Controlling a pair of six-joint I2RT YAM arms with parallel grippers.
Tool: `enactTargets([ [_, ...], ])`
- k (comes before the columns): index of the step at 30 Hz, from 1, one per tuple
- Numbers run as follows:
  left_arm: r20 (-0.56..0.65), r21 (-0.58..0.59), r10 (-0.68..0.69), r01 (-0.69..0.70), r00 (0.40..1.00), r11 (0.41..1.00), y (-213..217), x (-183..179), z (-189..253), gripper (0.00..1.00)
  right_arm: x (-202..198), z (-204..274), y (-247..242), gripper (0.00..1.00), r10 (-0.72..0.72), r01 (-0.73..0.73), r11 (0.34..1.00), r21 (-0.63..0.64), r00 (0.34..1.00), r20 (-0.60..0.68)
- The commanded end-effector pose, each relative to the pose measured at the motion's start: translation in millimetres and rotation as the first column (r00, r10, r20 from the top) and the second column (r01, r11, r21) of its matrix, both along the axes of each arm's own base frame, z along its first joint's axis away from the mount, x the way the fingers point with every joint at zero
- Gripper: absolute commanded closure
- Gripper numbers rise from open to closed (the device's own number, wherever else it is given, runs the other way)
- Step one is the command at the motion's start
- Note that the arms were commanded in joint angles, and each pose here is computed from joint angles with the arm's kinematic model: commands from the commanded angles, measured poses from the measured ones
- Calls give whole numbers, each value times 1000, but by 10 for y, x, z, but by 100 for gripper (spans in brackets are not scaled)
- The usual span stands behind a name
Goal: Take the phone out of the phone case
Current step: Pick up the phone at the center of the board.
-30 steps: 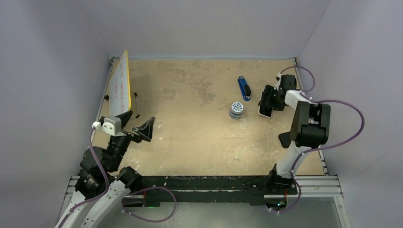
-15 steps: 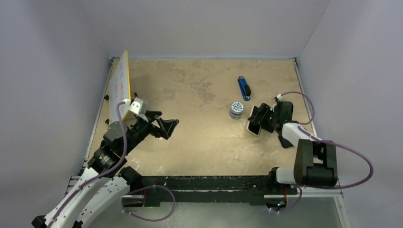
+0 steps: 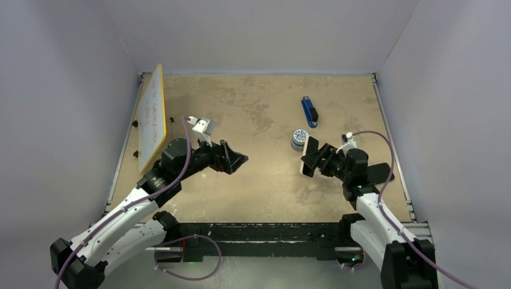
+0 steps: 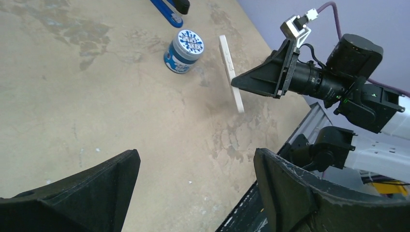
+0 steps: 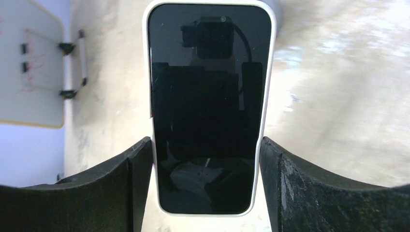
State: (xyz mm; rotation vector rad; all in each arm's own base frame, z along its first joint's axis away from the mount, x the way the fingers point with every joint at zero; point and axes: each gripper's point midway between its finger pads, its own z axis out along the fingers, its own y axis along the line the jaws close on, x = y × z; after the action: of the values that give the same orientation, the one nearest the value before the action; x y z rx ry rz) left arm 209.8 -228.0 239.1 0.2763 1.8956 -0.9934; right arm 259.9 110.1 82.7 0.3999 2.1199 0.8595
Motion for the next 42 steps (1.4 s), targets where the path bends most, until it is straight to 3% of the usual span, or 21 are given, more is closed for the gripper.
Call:
enactTargets([
  [1, 1, -80, -30, 30, 1000, 996, -256, 25, 59, 8, 2, 609, 348, 100, 104, -122, 990, 71, 971, 214],
  [7, -22, -94, 6, -8, 1000, 996, -477, 132, -23, 8, -103, 753, 645, 100, 199, -212, 977, 22, 944, 262],
  [16, -76, -205, 41, -55, 996, 977, -620, 269, -50, 10, -288, 873, 1226, 100, 368, -374, 926, -52, 865, 341],
  [26, -141, -195, 53, -80, 989, 978, -706, 262, -332, 16, -418, 1024, 1753, 100, 496, -467, 867, -175, 771, 399],
  [35, -176, -171, 97, -128, 980, 977, -609, 234, -579, 33, -425, 1152, 2032, 100, 542, -502, 838, -215, 720, 434],
  [38, -169, -176, 98, -127, 981, 976, -595, 225, -571, 43, -445, 1197, 2098, 100, 559, -517, 826, -226, 694, 454],
  [42, -160, -182, 103, -132, 982, 974, -568, 216, -558, 64, -452, 1209, 2116, 100, 561, -517, 824, -233, 681, 471],
])
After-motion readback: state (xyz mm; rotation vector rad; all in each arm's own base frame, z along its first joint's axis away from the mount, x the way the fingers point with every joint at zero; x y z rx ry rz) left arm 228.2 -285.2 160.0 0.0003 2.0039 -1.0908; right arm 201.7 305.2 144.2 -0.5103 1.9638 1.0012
